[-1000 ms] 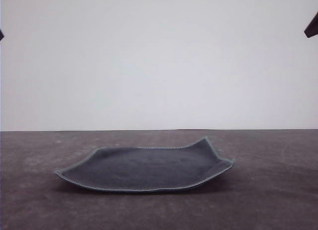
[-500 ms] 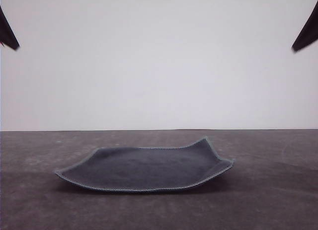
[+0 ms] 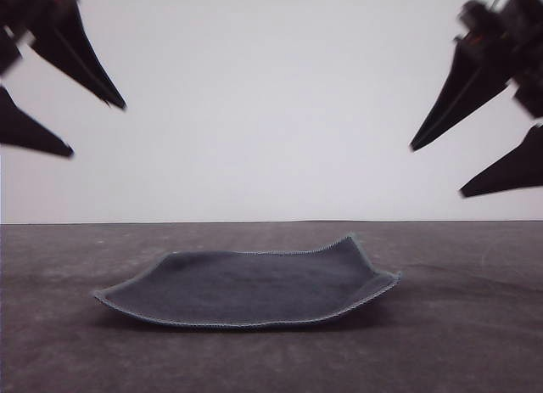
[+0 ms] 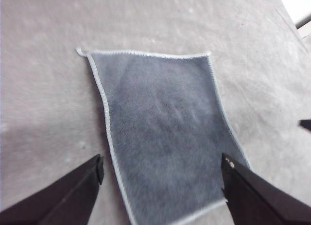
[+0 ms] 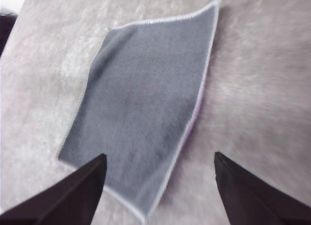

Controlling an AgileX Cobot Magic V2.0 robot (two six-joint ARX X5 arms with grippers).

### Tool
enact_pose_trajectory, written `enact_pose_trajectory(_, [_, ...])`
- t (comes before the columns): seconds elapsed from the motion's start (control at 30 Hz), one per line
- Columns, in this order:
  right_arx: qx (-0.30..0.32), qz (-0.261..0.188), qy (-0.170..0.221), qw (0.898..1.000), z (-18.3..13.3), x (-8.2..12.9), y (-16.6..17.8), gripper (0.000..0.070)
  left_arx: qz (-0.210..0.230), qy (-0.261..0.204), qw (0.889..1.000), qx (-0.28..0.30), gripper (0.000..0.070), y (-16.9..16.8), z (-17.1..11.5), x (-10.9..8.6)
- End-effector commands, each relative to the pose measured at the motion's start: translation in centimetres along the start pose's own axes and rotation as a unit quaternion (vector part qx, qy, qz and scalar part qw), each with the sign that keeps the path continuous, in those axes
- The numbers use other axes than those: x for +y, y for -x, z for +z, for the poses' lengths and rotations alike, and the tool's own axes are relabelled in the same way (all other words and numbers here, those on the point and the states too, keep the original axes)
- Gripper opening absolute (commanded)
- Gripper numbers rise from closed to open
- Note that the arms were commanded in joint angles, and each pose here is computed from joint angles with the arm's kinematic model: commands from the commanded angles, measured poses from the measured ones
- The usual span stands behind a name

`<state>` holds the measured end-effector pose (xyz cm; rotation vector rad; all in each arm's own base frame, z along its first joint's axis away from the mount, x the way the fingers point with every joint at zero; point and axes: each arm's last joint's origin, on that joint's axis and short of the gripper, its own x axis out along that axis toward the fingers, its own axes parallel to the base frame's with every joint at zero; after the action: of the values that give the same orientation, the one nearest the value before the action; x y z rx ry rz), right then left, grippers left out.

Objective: Fold clothes

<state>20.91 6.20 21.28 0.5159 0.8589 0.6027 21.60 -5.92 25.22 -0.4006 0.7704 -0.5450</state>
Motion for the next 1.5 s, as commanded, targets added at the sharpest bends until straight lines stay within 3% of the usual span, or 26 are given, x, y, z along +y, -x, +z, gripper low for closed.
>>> enact_pose_trajectory(0.0, [0.0, 0.007, -0.007, 1.0, 0.9, 0.0, -0.8, 0.0446, -0.004, 0.018, 1.0, 0.001, 0.0475, -1.0, 0.8, 0.5])
enact_pose_trajectory(0.53, [0.032, 0.007, -0.02, 0.999, 7.4, -3.1, -8.4, 0.0446, 0.013, 0.062, 0.995, 0.083, 0.0475, -10.9, 3.7, 5.5])
enact_pose_trajectory(0.7, [0.04, 0.004, -0.027, 0.999, 8.4, -4.1, -10.2, 0.0446, -0.008, 0.07, 0.992, 0.101, 0.0474, -13.4, 4.4, 6.5])
enact_pose_trajectory(0.93, [0.04, 0.008, -0.027, 0.999, 8.9, -5.0, -11.8, 0.0446, -0.03, 0.075, 0.989, 0.12, 0.0474, -16.9, 5.5, 6.9])
enact_pose_trajectory(1.3, [0.05, 0.062, -0.043, 0.996, 8.6, -6.1, -13.5, 0.0443, -0.047, 0.067, 0.988, 0.133, 0.0473, -19.4, 5.6, 5.8])
enact_pose_trajectory(1.47, [0.043, 0.065, -0.036, 0.996, 8.7, -6.2, -13.8, 0.0358, -0.05, 0.062, 0.989, 0.125, 0.0473, -19.4, 5.8, 5.8])
